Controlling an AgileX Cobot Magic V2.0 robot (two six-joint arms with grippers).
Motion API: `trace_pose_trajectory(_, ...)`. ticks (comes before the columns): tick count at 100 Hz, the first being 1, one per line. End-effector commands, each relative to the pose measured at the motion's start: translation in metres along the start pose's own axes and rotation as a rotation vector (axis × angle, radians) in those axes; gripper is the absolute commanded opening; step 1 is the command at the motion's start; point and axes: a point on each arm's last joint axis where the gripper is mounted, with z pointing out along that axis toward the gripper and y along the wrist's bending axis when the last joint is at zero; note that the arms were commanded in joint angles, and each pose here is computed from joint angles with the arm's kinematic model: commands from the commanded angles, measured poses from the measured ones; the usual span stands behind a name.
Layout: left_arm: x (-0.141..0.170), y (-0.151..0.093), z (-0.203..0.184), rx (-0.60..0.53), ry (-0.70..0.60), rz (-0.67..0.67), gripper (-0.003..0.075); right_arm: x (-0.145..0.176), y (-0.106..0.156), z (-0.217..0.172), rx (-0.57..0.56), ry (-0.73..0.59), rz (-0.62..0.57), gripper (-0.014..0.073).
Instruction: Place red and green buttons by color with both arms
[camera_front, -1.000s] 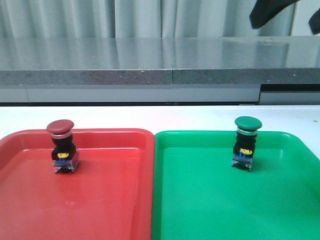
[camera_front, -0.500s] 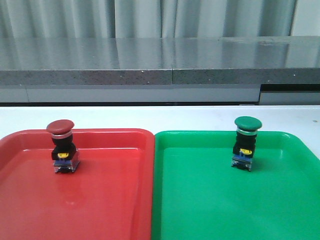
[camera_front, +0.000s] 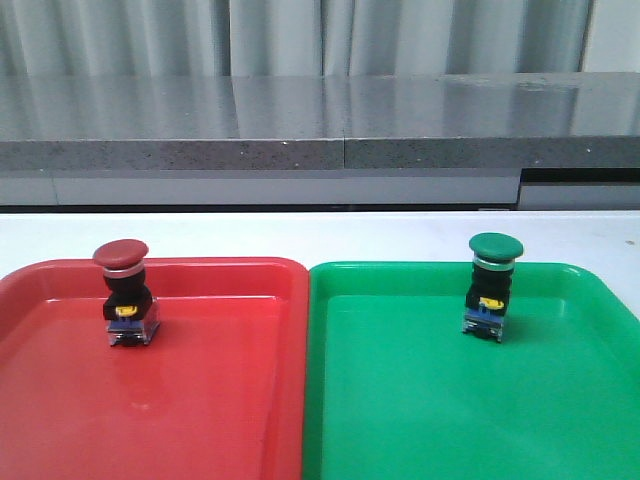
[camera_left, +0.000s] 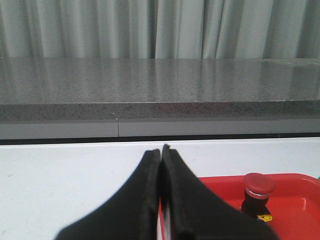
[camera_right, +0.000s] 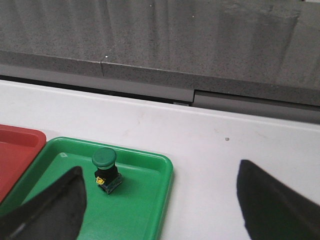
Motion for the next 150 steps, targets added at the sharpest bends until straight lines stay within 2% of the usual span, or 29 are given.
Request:
trace_pose_trajectory(1,0.006,0.0,-0.001,0.001,-0.062,-0.002,-0.0019,-0.012,0.0,-0.004,-0.005,-0.093,-0.022,0.0457)
trace_pose_trajectory(17,0.006,0.0,-0.001,0.001,-0.062,-0.002,-0.0019,-0.013,0.0,-0.004,-0.005,-0.094,-0.022,0.0135)
trace_pose_trajectory(29,0.006,0.0,-0.001,0.001,-0.062,-0.002,-0.0019,-0.013,0.0,-0.004,-0.005,-0.095,-0.022,-0.0074)
trace_pose_trajectory(130,0.006,0.0,-0.001,0.001,-0.062,-0.002,-0.0019,-0.011,0.0,-0.004,-0.005,-0.095,-0.023,-0.0068)
trace_pose_trajectory(150,0.006,0.0,-0.001,0.001,-0.062,-0.002,-0.0019,0.001,0.0,-0.009,0.012,-0.148,-0.033,-0.0068)
